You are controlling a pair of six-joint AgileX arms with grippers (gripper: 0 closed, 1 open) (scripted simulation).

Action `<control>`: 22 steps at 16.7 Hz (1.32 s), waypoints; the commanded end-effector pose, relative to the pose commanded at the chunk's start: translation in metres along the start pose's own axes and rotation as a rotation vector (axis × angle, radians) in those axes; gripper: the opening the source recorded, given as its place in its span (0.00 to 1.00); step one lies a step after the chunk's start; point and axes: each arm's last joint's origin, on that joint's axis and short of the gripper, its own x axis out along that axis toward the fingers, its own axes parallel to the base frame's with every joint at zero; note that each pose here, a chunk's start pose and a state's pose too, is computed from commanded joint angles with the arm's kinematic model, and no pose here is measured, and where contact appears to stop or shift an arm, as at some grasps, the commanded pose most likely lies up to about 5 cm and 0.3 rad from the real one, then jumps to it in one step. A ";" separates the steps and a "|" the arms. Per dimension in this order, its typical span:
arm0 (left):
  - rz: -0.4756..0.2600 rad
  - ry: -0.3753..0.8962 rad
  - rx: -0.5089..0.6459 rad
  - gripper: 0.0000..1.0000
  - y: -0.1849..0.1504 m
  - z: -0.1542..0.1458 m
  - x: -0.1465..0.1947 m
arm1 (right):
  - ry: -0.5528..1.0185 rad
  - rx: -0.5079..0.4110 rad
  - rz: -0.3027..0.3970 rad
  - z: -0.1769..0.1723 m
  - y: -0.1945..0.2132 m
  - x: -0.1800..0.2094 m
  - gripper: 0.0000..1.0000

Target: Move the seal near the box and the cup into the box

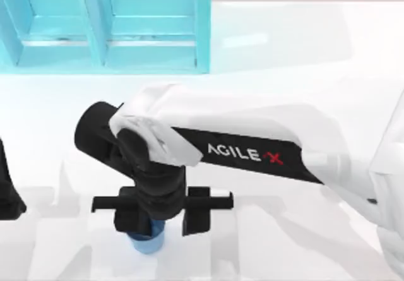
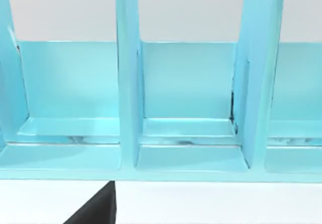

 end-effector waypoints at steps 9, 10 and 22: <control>0.000 0.000 0.000 1.00 0.000 0.000 0.000 | 0.000 0.000 0.000 0.000 0.000 0.000 0.00; 0.000 0.000 0.000 1.00 0.000 0.000 0.000 | 0.000 0.000 0.000 0.000 0.000 0.000 0.00; 0.000 0.000 0.000 1.00 0.000 0.000 0.000 | -0.012 0.005 0.015 0.005 -0.075 -0.083 0.00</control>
